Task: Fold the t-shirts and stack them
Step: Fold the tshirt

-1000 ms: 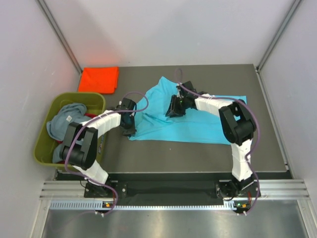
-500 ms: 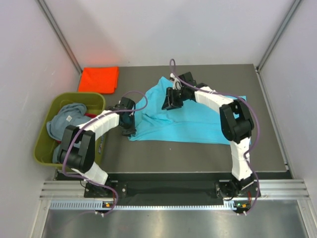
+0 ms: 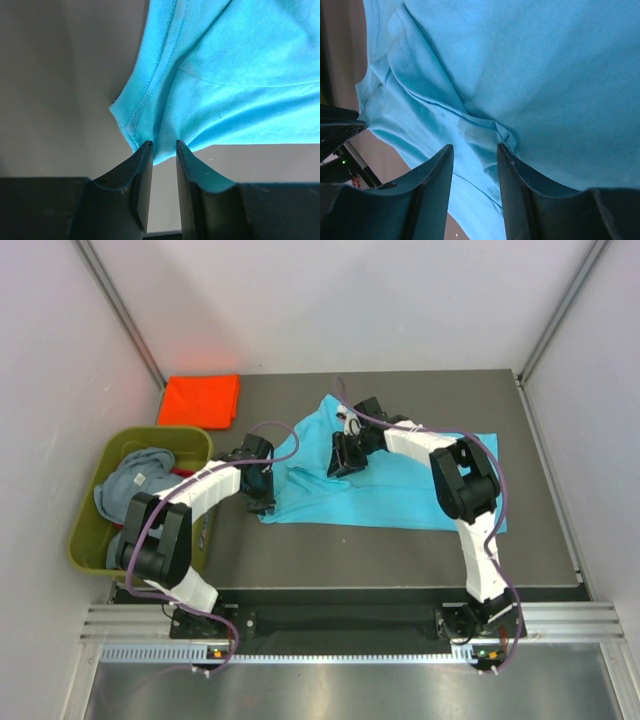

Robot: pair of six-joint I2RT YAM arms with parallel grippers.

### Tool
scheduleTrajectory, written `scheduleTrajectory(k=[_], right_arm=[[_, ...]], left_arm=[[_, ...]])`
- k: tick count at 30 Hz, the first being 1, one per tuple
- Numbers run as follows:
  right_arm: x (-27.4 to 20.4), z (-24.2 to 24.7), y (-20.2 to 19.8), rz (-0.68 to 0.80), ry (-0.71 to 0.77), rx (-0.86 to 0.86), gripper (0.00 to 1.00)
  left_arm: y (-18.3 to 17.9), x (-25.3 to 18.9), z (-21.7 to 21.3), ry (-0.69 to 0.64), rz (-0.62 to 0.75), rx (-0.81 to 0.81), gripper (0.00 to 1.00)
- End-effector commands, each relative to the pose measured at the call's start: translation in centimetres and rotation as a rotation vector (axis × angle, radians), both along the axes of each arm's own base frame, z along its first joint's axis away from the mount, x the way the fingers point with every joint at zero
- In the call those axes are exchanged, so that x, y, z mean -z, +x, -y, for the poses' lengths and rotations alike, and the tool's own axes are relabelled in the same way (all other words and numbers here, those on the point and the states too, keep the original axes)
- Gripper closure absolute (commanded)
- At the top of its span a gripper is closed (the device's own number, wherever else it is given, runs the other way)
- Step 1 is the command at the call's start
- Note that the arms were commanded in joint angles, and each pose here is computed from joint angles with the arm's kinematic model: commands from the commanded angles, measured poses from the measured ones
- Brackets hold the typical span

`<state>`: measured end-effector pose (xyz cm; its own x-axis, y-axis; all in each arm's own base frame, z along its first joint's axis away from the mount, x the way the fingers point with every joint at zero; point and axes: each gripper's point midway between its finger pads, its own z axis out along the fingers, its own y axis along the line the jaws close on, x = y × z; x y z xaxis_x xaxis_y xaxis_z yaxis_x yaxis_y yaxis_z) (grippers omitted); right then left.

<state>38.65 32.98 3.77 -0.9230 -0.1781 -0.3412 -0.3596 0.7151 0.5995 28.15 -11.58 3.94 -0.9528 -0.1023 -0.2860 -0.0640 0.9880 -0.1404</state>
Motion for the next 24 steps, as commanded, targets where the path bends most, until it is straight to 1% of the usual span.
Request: scheduleTrajectory(k=[1, 8, 12, 19, 24], right_arm=[[-1.5, 0.8, 1.0, 0.092, -0.042, 0.013, 0.58], [-1.9, 1.7, 1.7, 0.112, -0.075, 0.042, 0.57], [-2.2, 2.1, 2.4, 0.109, -0.062, 0.053, 0.58], [-2.2, 2.5, 2.8, 0.114, -0.075, 0.053, 0.62], [-2.4, 4.0, 3.9, 0.117, -0.084, 0.096, 0.63]], left_arm=[[0.7, -1.2, -0.1, 0.005, 0.026, 0.014, 0.69], [1.6, -2.8, 0.1, 0.002, 0.049, 0.030, 0.69], [2.1, -3.3, 0.3, -0.001, 0.060, 0.030, 0.69], [2.6, -3.7, 0.6, -0.014, 0.073, 0.025, 0.69], [2.4, -3.0, 0.8, -0.022, 0.046, 0.024, 0.69]])
